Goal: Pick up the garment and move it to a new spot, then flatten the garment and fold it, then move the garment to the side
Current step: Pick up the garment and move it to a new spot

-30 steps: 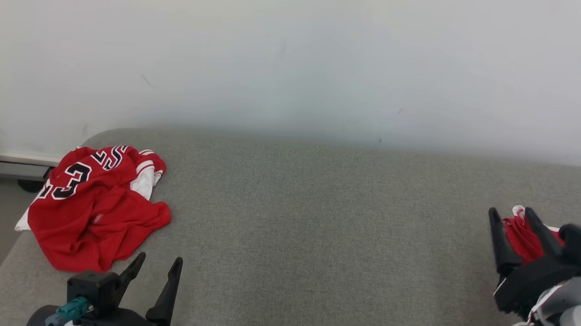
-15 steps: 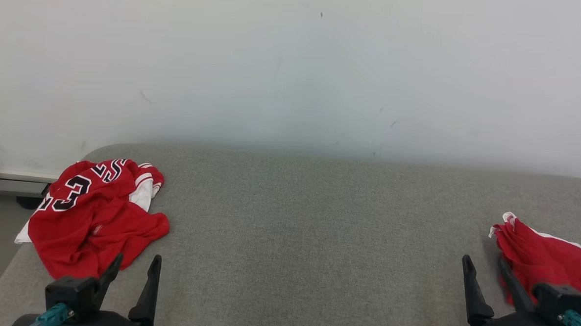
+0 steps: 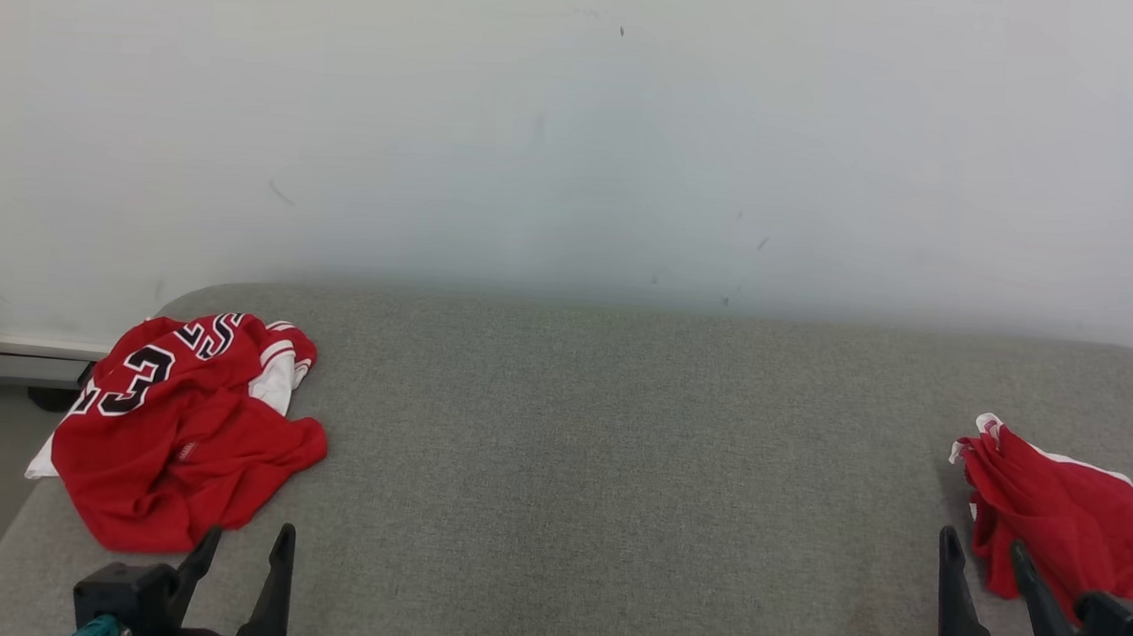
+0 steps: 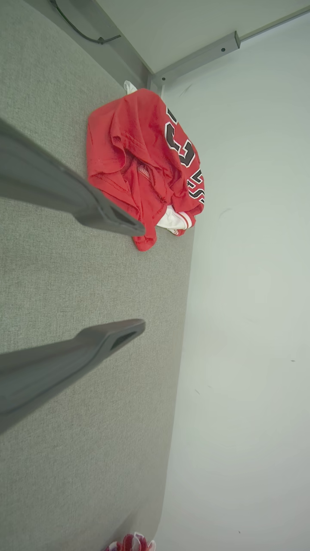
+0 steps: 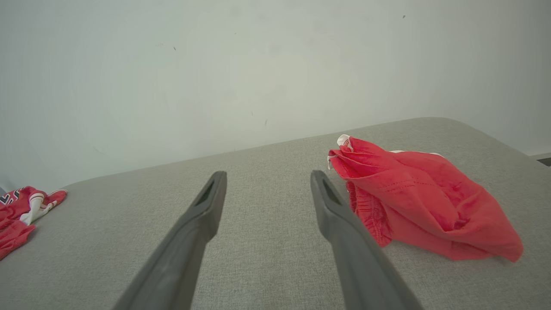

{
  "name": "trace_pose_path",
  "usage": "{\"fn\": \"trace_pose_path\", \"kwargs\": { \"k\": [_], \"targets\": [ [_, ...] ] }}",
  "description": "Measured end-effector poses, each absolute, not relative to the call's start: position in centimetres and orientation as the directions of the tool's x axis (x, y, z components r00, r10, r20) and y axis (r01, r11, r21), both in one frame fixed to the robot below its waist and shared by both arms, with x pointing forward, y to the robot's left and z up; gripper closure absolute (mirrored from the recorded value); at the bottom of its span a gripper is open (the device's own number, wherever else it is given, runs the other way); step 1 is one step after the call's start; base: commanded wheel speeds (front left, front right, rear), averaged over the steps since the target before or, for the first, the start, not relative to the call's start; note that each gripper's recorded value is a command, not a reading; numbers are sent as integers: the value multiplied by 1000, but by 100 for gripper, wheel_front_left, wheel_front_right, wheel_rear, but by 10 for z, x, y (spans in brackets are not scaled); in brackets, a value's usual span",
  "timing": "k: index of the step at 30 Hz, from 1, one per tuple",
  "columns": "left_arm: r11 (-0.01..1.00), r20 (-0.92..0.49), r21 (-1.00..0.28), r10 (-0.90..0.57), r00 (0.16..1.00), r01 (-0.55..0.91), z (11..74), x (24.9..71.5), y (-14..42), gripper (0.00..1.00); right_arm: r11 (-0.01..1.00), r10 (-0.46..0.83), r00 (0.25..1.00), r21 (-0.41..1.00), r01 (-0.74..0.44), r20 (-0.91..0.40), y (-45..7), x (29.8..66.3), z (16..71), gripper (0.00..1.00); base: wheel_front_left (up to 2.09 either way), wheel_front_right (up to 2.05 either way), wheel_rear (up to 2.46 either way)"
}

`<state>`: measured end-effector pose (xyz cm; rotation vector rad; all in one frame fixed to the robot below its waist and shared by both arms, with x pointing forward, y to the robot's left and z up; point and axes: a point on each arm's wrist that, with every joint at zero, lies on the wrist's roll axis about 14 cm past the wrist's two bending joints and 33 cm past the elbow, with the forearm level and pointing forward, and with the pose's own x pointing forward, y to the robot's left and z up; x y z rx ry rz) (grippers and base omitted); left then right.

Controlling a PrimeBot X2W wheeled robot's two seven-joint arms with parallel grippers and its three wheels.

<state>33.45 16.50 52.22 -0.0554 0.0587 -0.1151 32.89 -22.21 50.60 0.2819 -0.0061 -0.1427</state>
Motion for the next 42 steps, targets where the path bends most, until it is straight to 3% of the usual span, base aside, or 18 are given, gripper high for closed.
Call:
{"fn": "trace_pose_path", "kwargs": {
  "k": [6,19,35,42],
  "targets": [
    [993,-73,-53,-106,992,102,519,334,168,0,954,-121,993,277,116,0,-216,335,512,0,0,0,0],
    [999,-97,-29,28,995,-31,514,312,212,0,958,100,995,273,-88,-29,-142,366,510,0,0,0,0],
    [972,-118,-27,227,967,-232,508,261,267,0,905,361,931,259,-338,-47,-45,390,510,0,0,0,0],
    [960,-122,-57,267,956,-275,506,253,275,0,885,409,911,262,-385,-44,-26,393,512,0,0,0,0]
  ]
}}
